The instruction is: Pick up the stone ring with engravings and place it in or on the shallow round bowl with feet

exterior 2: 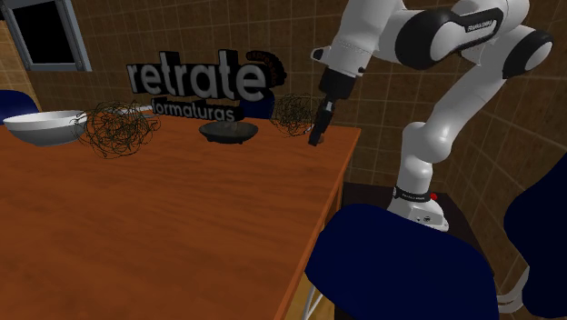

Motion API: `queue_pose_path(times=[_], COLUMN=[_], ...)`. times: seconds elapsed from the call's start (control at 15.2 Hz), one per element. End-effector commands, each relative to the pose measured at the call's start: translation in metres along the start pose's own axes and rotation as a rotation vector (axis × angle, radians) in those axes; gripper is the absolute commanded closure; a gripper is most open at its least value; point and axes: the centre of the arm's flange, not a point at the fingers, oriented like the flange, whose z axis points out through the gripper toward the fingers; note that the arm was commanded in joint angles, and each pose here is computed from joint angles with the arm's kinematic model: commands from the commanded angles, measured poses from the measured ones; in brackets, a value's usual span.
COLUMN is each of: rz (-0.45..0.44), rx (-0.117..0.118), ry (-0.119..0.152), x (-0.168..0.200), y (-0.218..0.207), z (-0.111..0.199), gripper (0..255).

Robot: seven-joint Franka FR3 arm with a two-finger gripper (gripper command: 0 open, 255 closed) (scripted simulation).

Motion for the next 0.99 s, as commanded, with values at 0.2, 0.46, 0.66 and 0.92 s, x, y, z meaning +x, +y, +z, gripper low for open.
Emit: queue_pose_path(times=[0.2, 0.46, 0.66, 0.92], rz=[0.0, 0.0, 0.0, 0.0], rx=[0.0, 0.0, 0.0, 0.0], ry=[0.0, 0.0, 0.0, 0.0], x=[0.01, 0.017, 0.022, 0.057], y=[0.001, 0.001, 0.002, 0.017], z=[-0.025, -0.045, -0.06, -0.052], gripper=[255, 255, 255, 255])
